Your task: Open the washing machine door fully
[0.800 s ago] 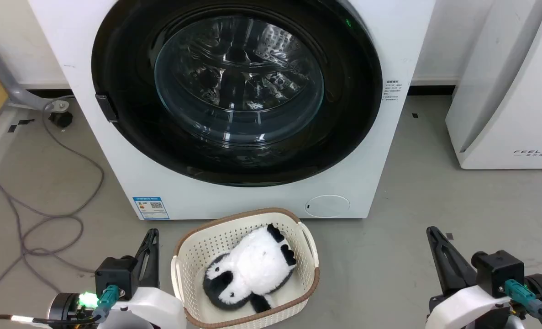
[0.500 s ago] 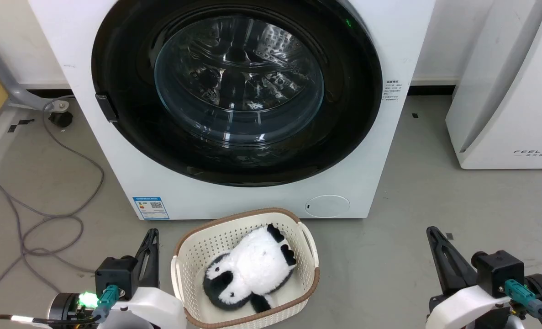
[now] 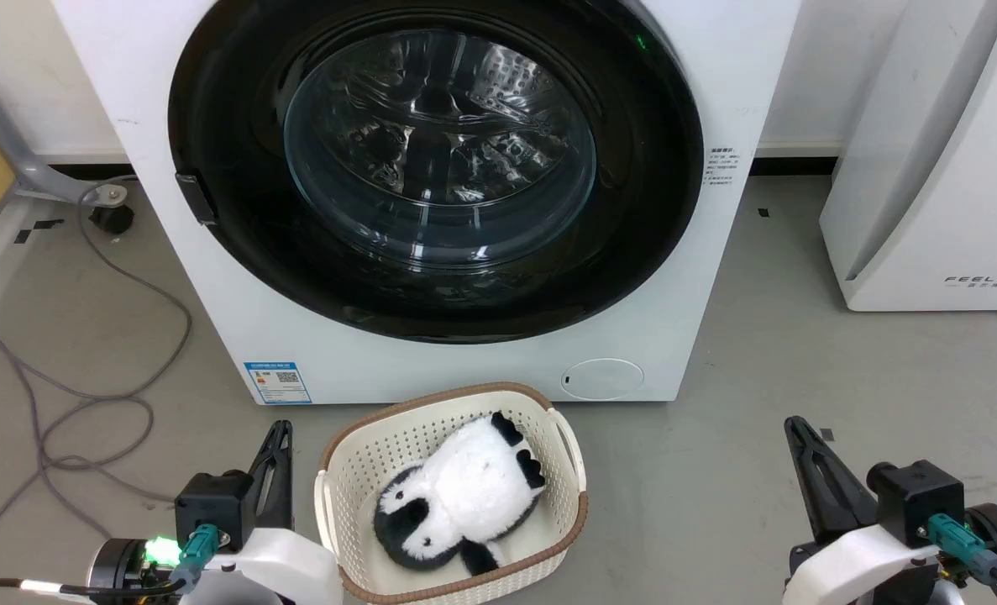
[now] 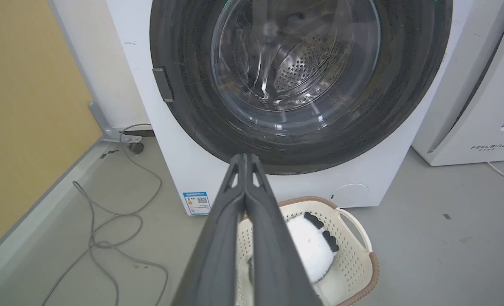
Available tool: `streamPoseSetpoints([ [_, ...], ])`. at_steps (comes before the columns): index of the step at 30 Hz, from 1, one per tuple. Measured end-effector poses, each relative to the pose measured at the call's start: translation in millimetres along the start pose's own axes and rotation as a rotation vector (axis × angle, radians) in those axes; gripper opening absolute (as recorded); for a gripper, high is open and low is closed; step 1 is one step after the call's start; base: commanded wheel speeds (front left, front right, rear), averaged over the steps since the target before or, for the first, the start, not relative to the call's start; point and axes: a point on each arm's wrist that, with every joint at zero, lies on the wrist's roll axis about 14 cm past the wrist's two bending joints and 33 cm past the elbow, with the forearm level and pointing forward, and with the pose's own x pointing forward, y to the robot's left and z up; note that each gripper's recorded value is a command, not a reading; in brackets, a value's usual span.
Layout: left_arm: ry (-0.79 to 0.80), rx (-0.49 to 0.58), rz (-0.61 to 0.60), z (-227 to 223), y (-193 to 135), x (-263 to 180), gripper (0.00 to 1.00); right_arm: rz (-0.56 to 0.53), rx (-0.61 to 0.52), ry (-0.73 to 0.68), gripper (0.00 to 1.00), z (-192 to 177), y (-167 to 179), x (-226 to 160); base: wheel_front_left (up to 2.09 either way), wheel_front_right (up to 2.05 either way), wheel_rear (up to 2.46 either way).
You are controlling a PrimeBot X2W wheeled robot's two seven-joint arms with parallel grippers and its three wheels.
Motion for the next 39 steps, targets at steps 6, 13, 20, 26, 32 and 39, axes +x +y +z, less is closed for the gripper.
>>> streamPoseSetpoints([
  [6, 0.000, 0.000, 0.000, 0.0, -0.1, 0.0, 0.00, 0.000, 0.000, 0.000, 0.00, 0.0, -0.1, 0.0, 0.00, 0.00, 0.00],
  [13, 0.002, 0.000, 0.000, -0.8, -0.1, -0.2, 1.00, 0.000, 0.001, 0.001, 1.00, -0.3, -0.1, -0.3, 0.00, 0.00, 0.00],
  [20, -0.003, -0.001, -0.008, -1.0, -3.0, -0.2, 1.00, 0.002, 0.004, -0.006, 1.00, 0.0, 0.7, -0.2, 0.00, 0.00, 0.00],
  [26, -0.004, -0.008, -0.015, -2.3, -5.6, -0.2, 1.00, 0.005, 0.019, -0.014, 1.00, 0.3, 1.8, 0.3, 0.00, 0.00, 0.00],
  [32, -0.007, -0.010, -0.014, -3.9, -6.0, -0.4, 1.00, 0.010, 0.041, -0.025, 1.00, 0.8, 3.0, 1.4, 0.00, 0.00, 0.00],
  [39, -0.008, -0.019, -0.013, -6.3, -6.7, -0.6, 1.00, 0.017, 0.072, -0.034, 1.00, 0.7, 1.8, 4.2, 0.00, 0.00, 0.00],
])
